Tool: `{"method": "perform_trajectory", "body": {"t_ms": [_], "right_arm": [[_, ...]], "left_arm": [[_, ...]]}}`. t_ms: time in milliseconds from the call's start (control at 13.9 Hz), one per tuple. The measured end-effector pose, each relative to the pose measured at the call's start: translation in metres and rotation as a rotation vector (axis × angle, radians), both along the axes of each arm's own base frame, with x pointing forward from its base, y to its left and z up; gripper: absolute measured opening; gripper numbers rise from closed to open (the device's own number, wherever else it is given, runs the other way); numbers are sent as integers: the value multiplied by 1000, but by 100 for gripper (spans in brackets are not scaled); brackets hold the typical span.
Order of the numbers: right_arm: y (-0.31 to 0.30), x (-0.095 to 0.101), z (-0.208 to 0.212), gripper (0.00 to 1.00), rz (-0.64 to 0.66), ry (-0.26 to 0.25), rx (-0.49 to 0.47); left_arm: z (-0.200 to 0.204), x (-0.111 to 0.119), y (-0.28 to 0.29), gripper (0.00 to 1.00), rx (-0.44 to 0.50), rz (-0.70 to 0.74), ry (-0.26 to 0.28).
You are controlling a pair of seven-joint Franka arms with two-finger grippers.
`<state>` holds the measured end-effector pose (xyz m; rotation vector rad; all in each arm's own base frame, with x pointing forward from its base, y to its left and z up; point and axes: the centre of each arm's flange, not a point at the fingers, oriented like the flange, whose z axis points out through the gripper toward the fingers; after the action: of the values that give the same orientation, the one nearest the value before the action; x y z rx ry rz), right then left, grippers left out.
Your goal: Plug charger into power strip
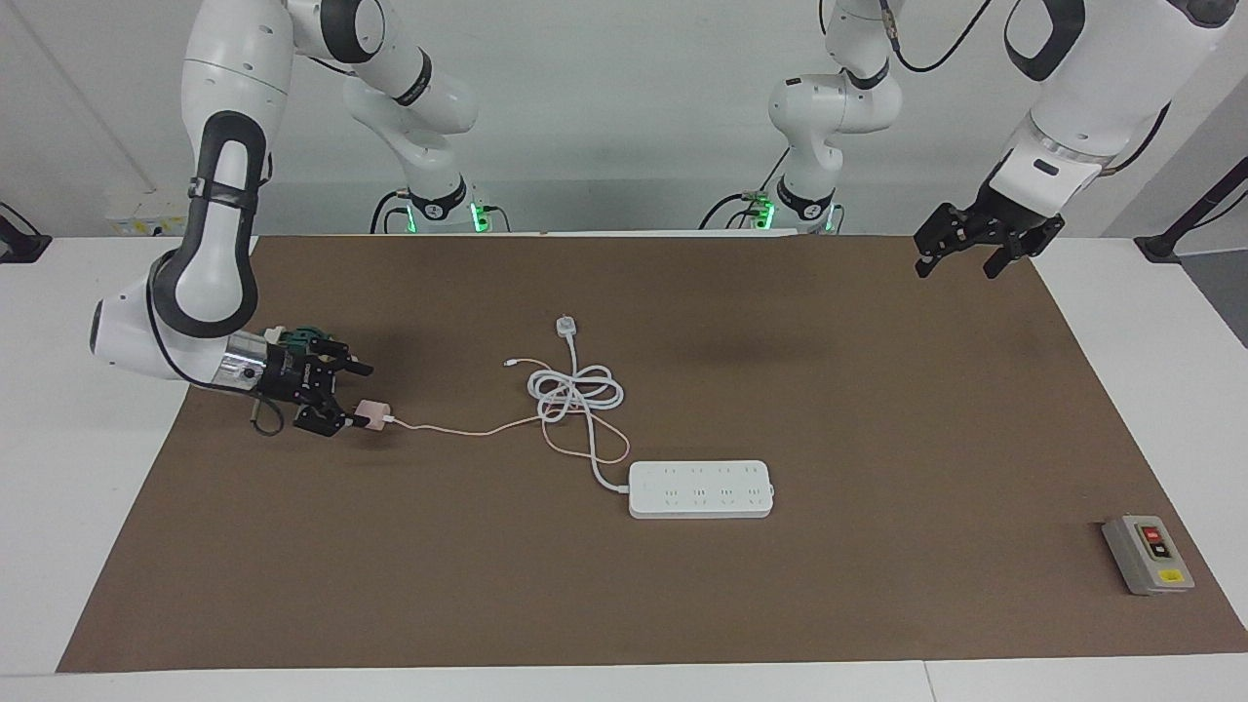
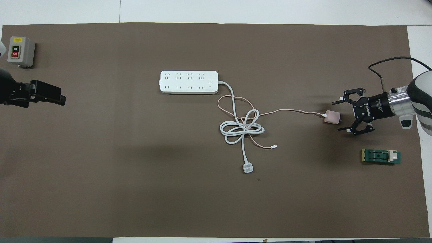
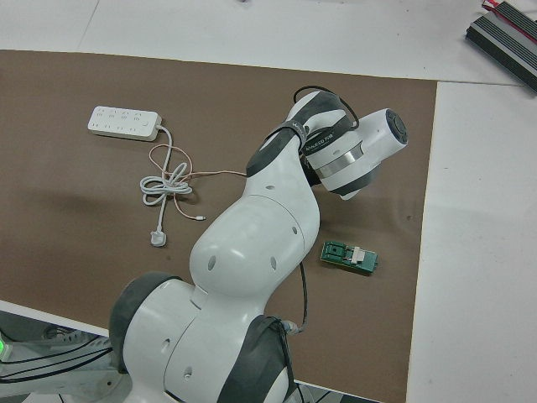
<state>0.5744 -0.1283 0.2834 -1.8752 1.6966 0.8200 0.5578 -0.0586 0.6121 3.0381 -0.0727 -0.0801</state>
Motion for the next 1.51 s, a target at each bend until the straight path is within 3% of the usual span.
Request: {"method": "perform_trajectory", "body": {"t_ms": [288, 576, 1008, 1224, 1296, 1512], "right_arm": [[0, 3, -12, 100, -29, 6, 23], [-3, 6, -21, 100, -21, -26, 9], [-9, 8, -34, 100, -31, -64, -2], [-9, 7, -42, 100, -22, -73, 6], [-10, 6, -46, 97, -23, -79, 15], [-17, 2, -49, 69, -32, -77, 37]], "left_arm": [[-33, 11, -28, 100, -3, -45, 58], [-42, 7, -38, 100, -44, -54, 119], [-40, 4, -55, 100, -300, 5, 196], [-74, 23, -47, 100, -564, 38, 283], [-98, 34, -35, 100, -650, 39, 311], [-184, 63, -3, 100, -850, 32, 357]]}}
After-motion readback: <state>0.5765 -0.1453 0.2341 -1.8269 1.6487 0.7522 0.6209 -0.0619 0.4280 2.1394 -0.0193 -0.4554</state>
